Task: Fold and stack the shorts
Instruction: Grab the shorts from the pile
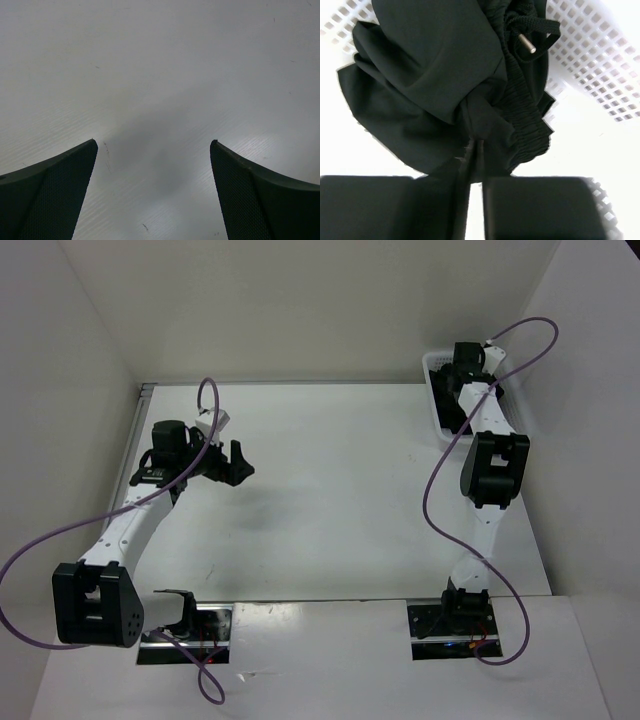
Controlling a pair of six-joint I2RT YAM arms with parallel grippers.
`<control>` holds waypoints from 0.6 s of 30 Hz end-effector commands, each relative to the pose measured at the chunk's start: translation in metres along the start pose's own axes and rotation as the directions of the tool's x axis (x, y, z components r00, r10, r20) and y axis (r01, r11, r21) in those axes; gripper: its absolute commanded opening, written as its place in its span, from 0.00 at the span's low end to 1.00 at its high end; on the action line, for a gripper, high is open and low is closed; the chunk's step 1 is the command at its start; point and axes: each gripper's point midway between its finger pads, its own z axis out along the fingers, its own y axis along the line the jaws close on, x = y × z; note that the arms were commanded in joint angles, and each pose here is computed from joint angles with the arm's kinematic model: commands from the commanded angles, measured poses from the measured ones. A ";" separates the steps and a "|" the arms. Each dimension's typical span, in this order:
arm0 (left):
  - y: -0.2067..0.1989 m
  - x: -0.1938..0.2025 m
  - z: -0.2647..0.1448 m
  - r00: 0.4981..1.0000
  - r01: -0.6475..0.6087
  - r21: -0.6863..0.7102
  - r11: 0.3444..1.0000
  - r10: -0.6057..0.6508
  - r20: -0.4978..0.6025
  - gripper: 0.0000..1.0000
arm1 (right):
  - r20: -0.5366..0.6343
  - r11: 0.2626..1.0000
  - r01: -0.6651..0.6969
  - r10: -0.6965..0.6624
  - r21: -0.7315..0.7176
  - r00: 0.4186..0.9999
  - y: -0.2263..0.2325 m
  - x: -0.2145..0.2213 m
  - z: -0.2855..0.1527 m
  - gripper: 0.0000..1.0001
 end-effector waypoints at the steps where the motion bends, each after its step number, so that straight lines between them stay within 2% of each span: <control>1: -0.001 -0.008 0.002 0.999 -0.020 0.014 1.000 0.020 0.028 1.00 | 0.015 1.000 -0.024 0.024 0.003 1.000 -0.003 -0.003 0.004 0.20; 2: -0.002 -0.010 0.000 0.999 -0.025 0.014 1.000 0.025 0.035 1.00 | 0.015 0.999 -0.035 0.035 0.003 0.999 -0.003 -0.003 0.004 0.34; 3: -0.002 -0.010 0.000 0.999 -0.025 0.014 1.000 0.025 0.035 1.00 | 0.009 0.999 -0.034 0.034 -0.006 0.999 -0.002 -0.002 0.001 0.31; 4: -0.003 -0.007 -0.001 0.999 -0.024 0.014 1.000 0.023 0.033 1.00 | -0.003 1.000 -0.020 0.020 -0.010 1.000 -0.002 0.001 0.001 0.20; 6: -0.002 -0.003 0.000 0.999 -0.022 0.014 1.000 0.022 0.030 1.00 | -0.008 1.000 -0.020 0.020 -0.020 1.000 -0.001 0.002 0.001 0.20; 8: -0.003 -0.006 -0.002 0.999 -0.027 0.013 1.000 0.027 0.038 1.00 | 0.003 1.000 -0.014 0.015 -0.025 1.000 0.001 -0.001 0.001 0.57; 9: -0.004 -0.004 -0.003 0.999 -0.027 0.013 1.000 0.027 0.038 1.00 | -0.004 1.000 0.000 0.000 -0.022 1.000 0.000 0.003 0.004 0.69; 11: -0.004 -0.004 -0.003 0.999 -0.027 0.013 1.000 0.027 0.038 1.00 | -0.015 0.999 0.015 -0.016 -0.028 1.000 0.001 0.008 0.007 0.71; 13: -0.004 -0.008 -0.004 0.998 -0.032 0.013 0.999 0.031 0.046 1.00 | -0.031 0.999 0.020 -0.021 -0.039 0.999 0.002 0.014 0.008 0.61; 14: -0.004 -0.008 -0.004 0.998 -0.032 0.013 0.999 0.031 0.046 1.00 | -0.041 0.998 0.019 -0.022 -0.060 0.999 0.006 0.016 0.007 0.45; 16: -0.003 -0.008 -0.004 0.998 -0.032 0.004 0.999 0.031 0.045 1.00 | -0.054 0.997 0.023 -0.026 -0.067 0.998 0.006 0.021 0.008 0.27; 17: -0.003 -0.008 -0.004 0.998 -0.032 0.004 0.999 0.031 0.045 1.00 | -0.046 0.997 0.019 -0.022 -0.071 0.999 0.007 0.019 0.008 0.07; 18: -0.003 -0.008 -0.004 0.998 -0.032 0.004 0.999 0.031 0.045 1.00 | -0.045 0.997 0.035 -0.039 -0.072 0.998 0.007 0.019 0.008 0.00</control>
